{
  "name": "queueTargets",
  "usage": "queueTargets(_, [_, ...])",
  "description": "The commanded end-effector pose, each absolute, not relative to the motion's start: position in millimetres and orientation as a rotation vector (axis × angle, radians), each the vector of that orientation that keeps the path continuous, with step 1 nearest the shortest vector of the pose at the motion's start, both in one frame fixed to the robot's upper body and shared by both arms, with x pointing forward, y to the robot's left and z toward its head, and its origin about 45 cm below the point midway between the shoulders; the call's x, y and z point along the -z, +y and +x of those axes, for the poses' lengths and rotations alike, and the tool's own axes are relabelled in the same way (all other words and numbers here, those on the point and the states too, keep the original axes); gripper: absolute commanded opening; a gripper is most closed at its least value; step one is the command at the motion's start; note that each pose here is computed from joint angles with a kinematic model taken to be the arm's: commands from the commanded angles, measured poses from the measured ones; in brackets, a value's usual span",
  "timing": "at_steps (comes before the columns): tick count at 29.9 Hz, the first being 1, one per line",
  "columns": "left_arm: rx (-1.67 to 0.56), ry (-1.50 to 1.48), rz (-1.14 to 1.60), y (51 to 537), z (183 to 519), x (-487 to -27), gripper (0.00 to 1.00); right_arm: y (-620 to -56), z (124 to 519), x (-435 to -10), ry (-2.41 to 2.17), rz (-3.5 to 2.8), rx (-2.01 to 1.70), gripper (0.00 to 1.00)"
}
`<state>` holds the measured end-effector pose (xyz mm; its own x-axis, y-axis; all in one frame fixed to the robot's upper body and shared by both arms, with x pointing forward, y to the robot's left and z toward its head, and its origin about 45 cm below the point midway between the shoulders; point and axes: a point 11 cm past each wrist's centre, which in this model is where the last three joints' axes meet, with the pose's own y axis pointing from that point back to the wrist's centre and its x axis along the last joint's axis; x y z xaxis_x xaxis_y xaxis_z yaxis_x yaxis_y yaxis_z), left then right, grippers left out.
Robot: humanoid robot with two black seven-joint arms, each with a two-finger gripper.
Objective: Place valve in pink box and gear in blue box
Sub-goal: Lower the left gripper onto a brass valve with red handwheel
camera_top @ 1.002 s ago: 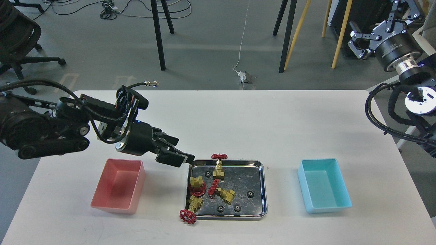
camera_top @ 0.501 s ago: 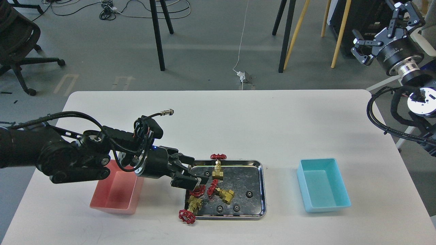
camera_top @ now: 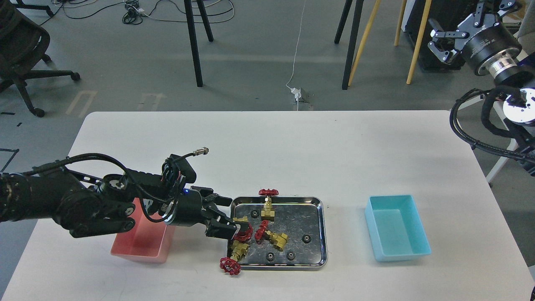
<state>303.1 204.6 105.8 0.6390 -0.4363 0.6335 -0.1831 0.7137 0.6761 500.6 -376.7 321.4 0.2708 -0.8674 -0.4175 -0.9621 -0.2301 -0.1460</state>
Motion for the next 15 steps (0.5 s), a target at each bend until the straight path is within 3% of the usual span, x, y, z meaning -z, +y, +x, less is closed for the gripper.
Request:
queueTargets(1, [0.166,-0.875,0.79,207.1,298.3,-100.2,0.99,-377.0,500.2,-320.5,1.663,-2.177,-0.353,0.99])
queueTargets(6, [0.167,-0.865,0.788,207.2,294.7,-96.9,0.97,-378.5,499.1,-317.4,1.669,-2.178,-0.358,0.99])
queueTargets(15, [0.164,-0.881,0.775,202.0,295.4,-96.6,0.8,-379.7,498.1,-315.1,1.675,-2.178,-0.362,0.99])
